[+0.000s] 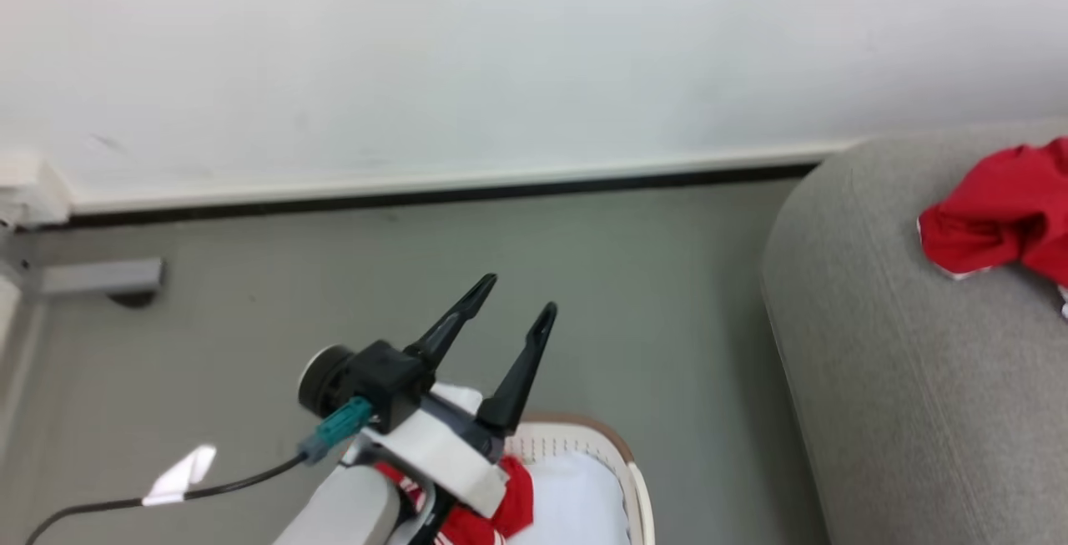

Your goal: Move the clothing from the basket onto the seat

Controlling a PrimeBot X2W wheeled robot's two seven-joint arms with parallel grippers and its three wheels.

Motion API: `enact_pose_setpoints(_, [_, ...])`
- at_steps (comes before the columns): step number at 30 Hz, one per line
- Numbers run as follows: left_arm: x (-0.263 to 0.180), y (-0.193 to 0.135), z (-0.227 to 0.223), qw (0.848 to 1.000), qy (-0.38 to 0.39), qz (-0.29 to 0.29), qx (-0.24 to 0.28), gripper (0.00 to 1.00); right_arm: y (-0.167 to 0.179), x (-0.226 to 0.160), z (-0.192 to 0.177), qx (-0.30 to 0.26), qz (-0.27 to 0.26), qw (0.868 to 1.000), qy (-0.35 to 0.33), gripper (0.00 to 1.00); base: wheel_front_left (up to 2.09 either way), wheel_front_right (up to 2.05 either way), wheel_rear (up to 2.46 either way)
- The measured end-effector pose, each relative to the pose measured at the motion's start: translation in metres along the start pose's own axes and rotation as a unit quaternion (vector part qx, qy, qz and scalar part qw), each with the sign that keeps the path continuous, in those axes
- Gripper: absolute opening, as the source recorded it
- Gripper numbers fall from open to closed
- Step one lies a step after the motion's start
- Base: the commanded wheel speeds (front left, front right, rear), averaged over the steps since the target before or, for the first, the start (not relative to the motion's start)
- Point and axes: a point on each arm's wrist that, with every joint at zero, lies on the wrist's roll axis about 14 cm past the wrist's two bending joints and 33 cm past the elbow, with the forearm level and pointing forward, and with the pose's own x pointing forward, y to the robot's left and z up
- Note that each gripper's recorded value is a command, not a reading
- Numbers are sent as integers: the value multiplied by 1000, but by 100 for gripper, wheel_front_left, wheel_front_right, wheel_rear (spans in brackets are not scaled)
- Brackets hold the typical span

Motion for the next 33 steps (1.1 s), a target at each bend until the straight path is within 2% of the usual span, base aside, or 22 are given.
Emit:
enact_pose_setpoints(1, [0,0,0,1000,0,0,0,100,0,0,0,0,0,1000,0,100,0,0,0])
enact_pose_setpoints(4, [-25,18,24,998,-23,57,10,100,30,-15,32,24,28,998,-57,100,0,0,0])
enact_pose_setpoints(6, [-39,32,35,995,-35,91,16,100,49,-23,37,43,43,995,-75,100,0,0,0])
enact_pose_setpoints(12, [-84,73,44,981,-42,190,25,100,119,-46,25,104,86,987,-92,100,0,0,0])
enact_pose_setpoints(17, [-106,89,40,971,-38,235,25,100,152,-71,-4,147,85,983,-66,100,0,0,0])
enact_pose_setpoints(25, [-126,93,17,963,-13,268,16,100,172,-104,-27,186,61,980,-42,100,0,0,0])
enact_pose_setpoints(33, [-136,95,4,959,1,284,6,100,179,-117,-35,187,55,980,-30,100,0,0,0])
